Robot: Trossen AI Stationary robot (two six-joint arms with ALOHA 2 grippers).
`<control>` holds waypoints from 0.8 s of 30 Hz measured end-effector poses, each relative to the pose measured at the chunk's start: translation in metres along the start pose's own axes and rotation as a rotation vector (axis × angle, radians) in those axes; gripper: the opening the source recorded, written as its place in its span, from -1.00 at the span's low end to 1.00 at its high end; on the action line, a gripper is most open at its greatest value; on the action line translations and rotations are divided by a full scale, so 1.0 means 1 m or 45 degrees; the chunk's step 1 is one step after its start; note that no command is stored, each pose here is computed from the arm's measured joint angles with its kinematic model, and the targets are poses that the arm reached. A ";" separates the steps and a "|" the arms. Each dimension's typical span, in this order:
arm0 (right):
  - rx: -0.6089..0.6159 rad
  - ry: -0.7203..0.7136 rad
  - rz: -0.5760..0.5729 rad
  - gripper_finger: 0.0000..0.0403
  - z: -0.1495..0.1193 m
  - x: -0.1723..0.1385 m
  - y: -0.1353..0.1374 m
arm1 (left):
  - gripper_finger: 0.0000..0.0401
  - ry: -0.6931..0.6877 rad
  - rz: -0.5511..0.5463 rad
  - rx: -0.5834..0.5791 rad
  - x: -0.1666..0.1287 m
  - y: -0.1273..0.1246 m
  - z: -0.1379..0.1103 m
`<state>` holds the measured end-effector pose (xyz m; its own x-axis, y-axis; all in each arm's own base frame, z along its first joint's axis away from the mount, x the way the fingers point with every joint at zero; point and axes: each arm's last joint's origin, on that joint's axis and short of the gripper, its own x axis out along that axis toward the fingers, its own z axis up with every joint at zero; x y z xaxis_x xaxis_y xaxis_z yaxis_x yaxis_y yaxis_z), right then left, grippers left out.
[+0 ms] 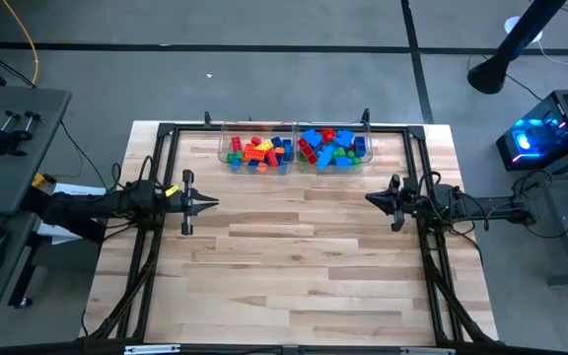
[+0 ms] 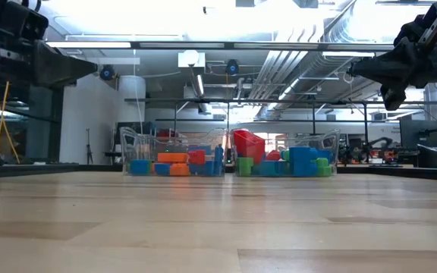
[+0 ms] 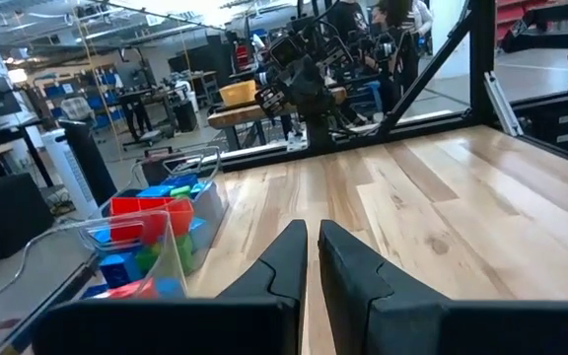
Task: Sort blocks by size
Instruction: Return to Home Position
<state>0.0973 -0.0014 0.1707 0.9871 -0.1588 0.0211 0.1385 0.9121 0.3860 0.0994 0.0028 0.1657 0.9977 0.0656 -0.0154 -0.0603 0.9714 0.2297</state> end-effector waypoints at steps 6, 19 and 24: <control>0.000 0.000 0.000 -1.00 0.000 0.000 0.000 | -0.90 0.000 0.000 -0.025 0.000 0.000 0.000; 0.000 0.000 0.000 -1.00 0.000 0.000 0.000 | -0.91 0.000 0.000 -0.024 0.000 0.000 0.000; 0.000 0.000 0.000 -1.00 0.000 0.000 0.000 | -0.91 0.000 0.000 -0.024 0.000 0.000 0.000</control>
<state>0.0973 -0.0014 0.1707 0.9871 -0.1588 0.0211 0.1385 0.9121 0.3860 0.0994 0.0028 0.1657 0.9977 0.0656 -0.0158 -0.0608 0.9756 0.2111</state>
